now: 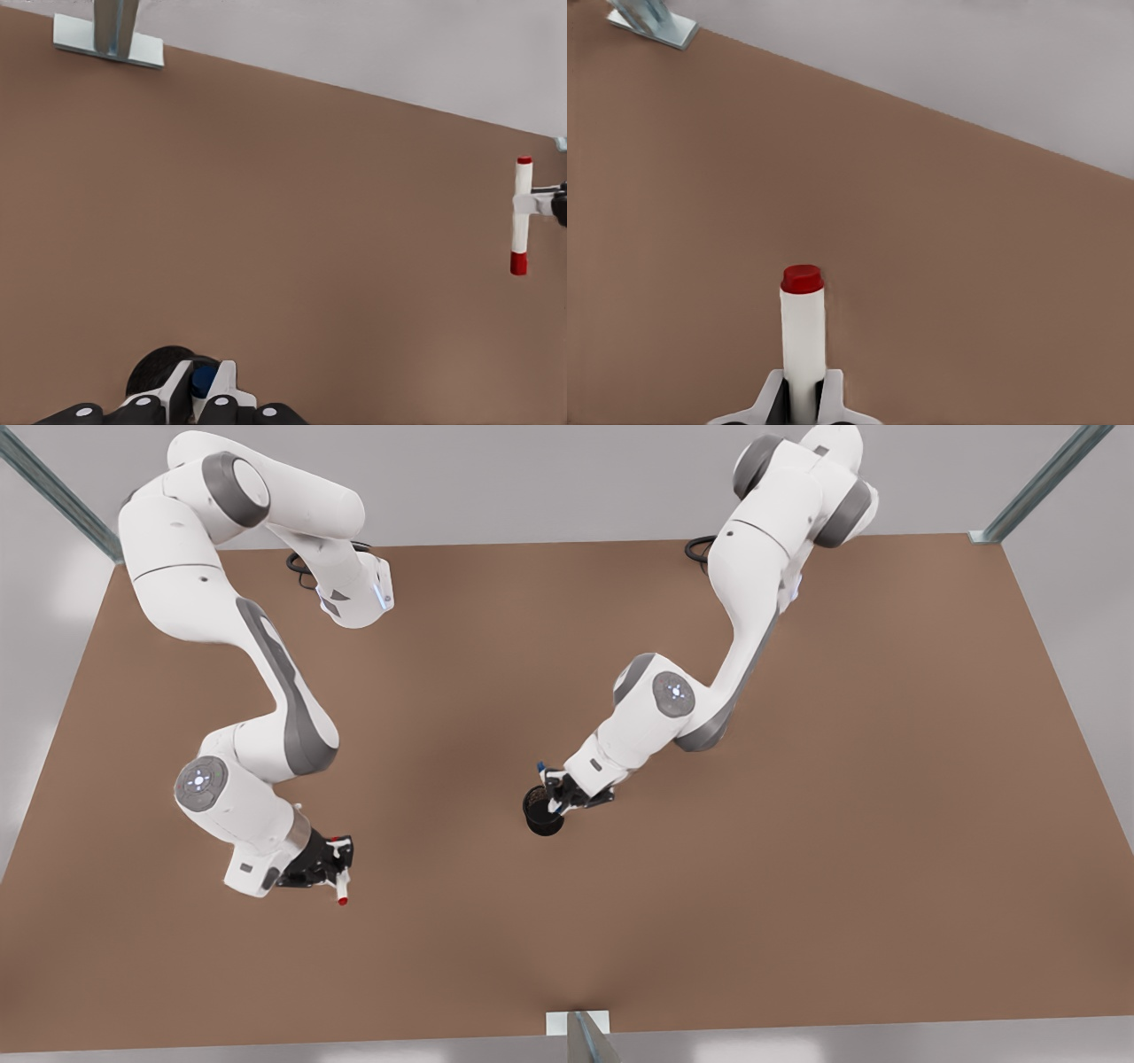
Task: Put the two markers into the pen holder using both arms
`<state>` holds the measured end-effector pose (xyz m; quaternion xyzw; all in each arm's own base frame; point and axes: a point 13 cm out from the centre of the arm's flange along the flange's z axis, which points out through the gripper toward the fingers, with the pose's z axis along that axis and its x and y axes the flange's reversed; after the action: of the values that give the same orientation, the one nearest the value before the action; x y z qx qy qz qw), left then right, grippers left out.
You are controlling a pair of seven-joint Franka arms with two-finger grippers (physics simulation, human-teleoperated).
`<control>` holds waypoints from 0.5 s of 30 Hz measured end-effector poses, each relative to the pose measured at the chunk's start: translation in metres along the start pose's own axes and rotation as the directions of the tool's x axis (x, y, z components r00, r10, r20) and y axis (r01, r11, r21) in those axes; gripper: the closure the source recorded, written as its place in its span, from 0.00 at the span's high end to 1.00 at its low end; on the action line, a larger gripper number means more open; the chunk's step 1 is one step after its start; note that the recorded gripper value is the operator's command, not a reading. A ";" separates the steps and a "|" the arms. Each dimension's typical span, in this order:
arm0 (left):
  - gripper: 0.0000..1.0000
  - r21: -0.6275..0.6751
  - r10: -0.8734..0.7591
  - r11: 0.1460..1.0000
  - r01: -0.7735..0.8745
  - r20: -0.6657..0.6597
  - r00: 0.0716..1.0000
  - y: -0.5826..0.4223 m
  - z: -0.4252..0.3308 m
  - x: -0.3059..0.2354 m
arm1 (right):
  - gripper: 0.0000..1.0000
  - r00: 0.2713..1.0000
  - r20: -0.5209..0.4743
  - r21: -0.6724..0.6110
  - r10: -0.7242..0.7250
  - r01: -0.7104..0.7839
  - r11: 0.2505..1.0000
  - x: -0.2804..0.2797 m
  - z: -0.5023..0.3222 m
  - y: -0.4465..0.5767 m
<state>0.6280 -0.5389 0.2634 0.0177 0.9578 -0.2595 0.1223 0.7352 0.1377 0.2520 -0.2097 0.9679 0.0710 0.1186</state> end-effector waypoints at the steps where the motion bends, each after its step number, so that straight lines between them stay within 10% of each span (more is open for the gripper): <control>1: 0.21 0.020 -0.004 1.000 0.004 0.036 0.999 -0.002 0.006 -0.005 | 0.26 1.000 0.019 -0.010 -0.007 0.007 1.000 -0.007 -0.002 0.012; 13: 0.21 0.020 0.108 0.993 -0.115 0.222 0.969 0.034 0.055 0.015 | 0.26 0.984 0.180 -0.090 -0.003 0.020 0.996 -0.035 0.003 0.095; 14: 0.32 0.014 0.122 0.992 -0.129 0.225 0.967 0.036 0.056 0.016 | 0.26 0.981 0.196 -0.096 0.003 0.016 0.995 -0.037 0.001 0.098; 15: 0.74 0.007 0.139 0.989 -0.144 0.225 0.964 0.038 0.057 0.019 | 0.26 0.977 0.214 -0.103 0.008 0.014 0.995 -0.041 -0.002 0.102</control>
<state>0.6260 -0.5349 0.1920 0.0583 0.9311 -0.2618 0.2474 0.7274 0.2453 0.2737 -0.2081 0.9442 0.1432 0.2111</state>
